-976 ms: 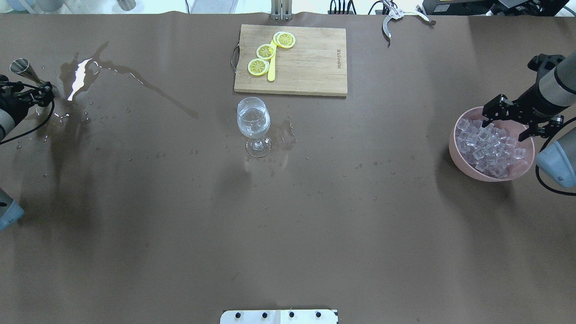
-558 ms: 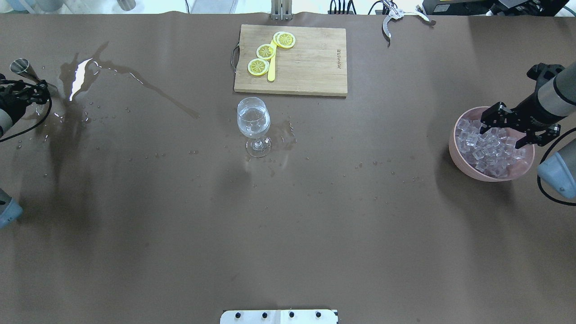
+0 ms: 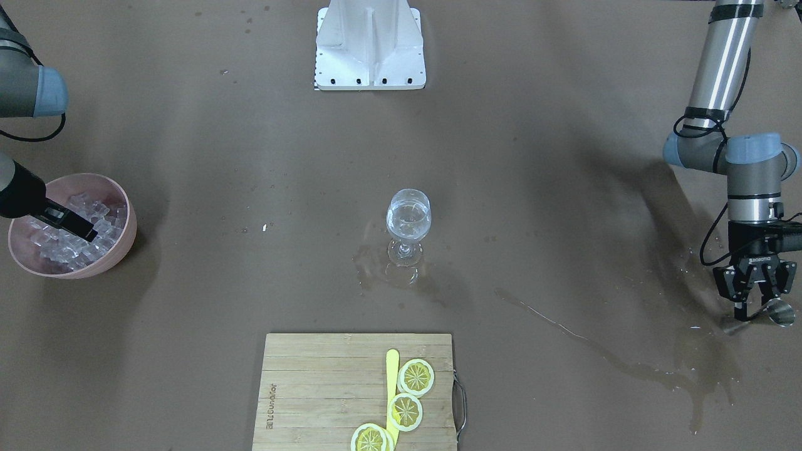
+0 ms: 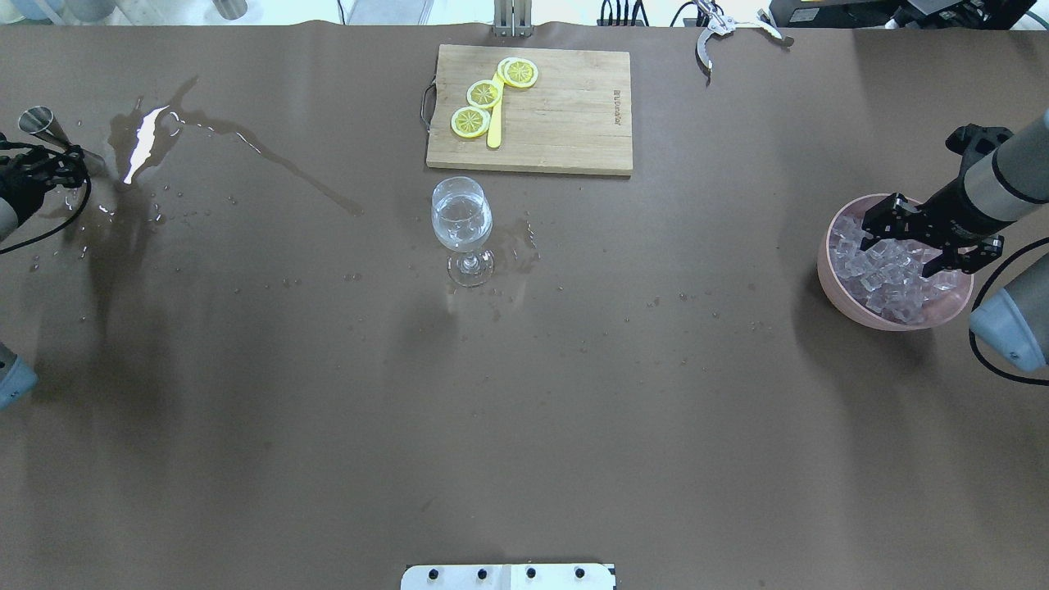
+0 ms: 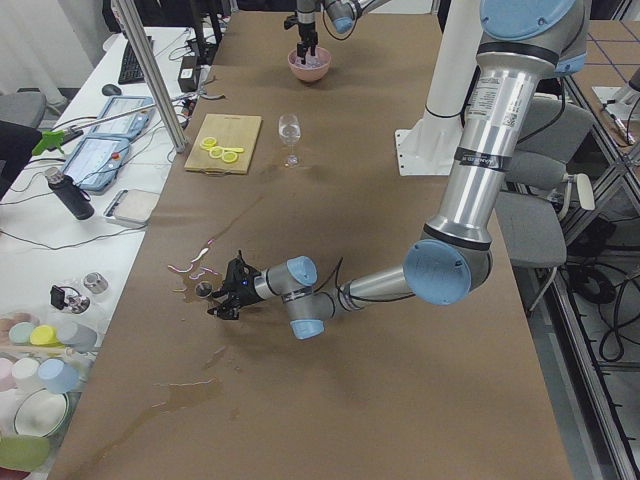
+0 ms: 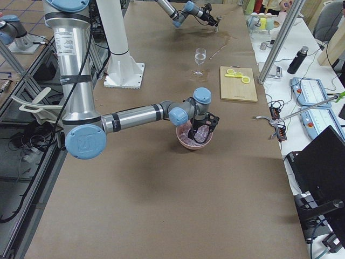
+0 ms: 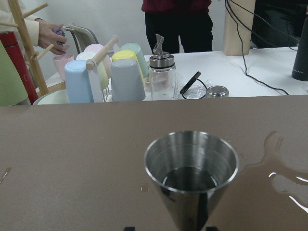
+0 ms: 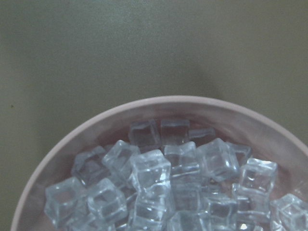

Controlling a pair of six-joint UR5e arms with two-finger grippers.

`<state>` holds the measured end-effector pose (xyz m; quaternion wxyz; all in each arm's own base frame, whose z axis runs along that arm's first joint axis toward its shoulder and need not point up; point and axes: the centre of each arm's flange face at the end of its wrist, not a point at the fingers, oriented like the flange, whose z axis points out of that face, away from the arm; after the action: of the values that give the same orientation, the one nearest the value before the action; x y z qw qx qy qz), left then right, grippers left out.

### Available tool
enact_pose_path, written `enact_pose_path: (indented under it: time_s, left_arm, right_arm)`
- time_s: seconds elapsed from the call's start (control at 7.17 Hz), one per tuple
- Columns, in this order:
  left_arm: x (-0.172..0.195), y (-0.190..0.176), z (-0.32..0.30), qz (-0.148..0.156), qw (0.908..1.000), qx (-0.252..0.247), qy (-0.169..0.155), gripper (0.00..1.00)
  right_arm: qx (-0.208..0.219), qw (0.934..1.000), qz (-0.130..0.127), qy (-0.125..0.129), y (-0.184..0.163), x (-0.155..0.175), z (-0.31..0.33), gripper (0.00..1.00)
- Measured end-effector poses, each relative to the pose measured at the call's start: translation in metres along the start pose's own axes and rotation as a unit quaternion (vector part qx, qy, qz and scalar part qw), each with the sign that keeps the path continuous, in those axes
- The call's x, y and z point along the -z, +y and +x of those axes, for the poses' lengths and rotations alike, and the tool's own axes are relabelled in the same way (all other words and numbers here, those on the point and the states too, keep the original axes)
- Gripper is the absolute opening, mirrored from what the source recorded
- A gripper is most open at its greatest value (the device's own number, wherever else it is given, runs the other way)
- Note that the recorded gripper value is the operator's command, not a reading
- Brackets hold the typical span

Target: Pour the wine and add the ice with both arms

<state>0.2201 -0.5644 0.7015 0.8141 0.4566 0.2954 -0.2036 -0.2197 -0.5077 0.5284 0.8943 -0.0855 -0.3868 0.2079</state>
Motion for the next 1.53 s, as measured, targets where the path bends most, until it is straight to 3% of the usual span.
enact_pose_path:
  time_s: [0.28,1.12,1.53]
  left_arm:
    - [-0.001,-0.003,0.003,0.002,1.0000,0.001,0.002,0.60]
    - [-0.006,-0.005,0.007,0.005,1.0000,0.002,0.001,0.53]
    - [-0.009,-0.010,0.004,0.007,1.0000,0.004,-0.004,0.49]
  right_arm:
    - [0.001,1.0000,-0.001,-0.002,0.002,0.002,0.000,0.83]
    - [0.003,1.0000,-0.001,0.003,0.009,0.003,0.015,0.80]
    - [0.003,1.0000,-0.002,0.005,0.010,0.001,0.018,0.70]
